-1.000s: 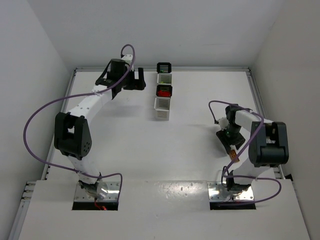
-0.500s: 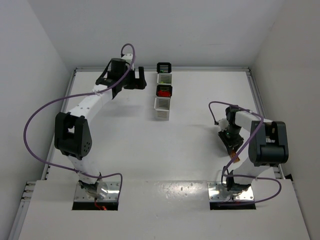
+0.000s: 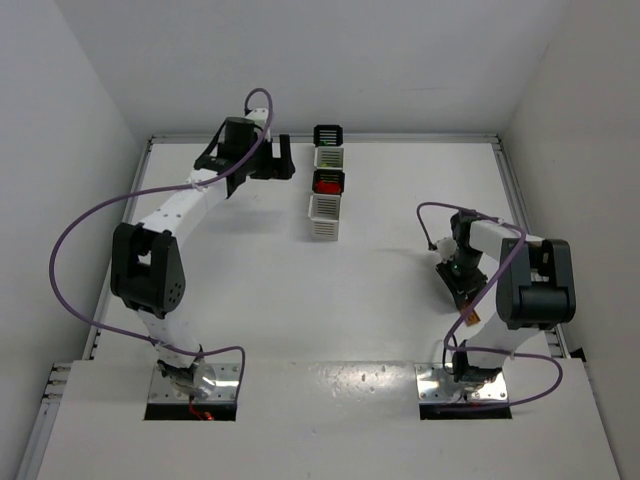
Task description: Sort the legos into containers by color
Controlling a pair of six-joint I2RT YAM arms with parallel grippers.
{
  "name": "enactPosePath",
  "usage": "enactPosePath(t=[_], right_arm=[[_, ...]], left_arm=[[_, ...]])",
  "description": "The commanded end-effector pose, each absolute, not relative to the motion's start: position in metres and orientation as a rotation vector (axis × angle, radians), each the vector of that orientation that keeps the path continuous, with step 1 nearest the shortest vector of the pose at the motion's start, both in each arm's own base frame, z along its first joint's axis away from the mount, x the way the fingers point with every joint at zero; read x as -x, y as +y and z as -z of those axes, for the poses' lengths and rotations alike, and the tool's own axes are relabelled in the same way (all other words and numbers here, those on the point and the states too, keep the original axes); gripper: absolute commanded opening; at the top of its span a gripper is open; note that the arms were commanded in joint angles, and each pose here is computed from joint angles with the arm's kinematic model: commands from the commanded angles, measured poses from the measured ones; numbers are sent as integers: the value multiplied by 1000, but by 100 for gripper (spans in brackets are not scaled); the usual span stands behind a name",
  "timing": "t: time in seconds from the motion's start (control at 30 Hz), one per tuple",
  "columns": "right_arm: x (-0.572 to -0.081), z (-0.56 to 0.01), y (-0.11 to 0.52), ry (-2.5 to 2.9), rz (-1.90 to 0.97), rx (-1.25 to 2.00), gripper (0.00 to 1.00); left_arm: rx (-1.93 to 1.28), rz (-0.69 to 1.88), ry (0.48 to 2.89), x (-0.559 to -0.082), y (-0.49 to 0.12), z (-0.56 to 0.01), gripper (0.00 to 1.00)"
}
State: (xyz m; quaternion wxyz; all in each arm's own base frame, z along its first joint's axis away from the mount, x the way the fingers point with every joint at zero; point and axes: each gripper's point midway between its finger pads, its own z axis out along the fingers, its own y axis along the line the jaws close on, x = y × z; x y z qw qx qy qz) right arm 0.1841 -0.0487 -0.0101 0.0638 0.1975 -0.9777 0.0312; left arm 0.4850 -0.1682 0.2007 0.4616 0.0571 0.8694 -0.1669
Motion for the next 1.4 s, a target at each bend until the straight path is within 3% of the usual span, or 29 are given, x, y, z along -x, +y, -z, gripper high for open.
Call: enactPosePath(t=[0.0,0.33,0.73,0.93,1.1,1.37], right_arm=[[-193,21,-36,-2986,25,-600,13],[-219,-6,-8,-3021,249,-680,1],[-346,-144,89,-3450,840,-880,0],[-405,-197,164,-3551,1068,-1195,0],[-442,-198,213,-3587,1158,-1357,0],[-462,-198,287,-3562,1308,-1575,0]], left_arm=[[-133,426,2093,-492,-175,-216,100],[-127,418,2083,-494,-174,-216,100],[-108,439,2043,-494,-175,-221,100],[-152,496,1990,-484,-178,-229,100],[-138,510,2007,-483,-172,-227,100],[-23,513,2046,-490,-142,-224,100]])
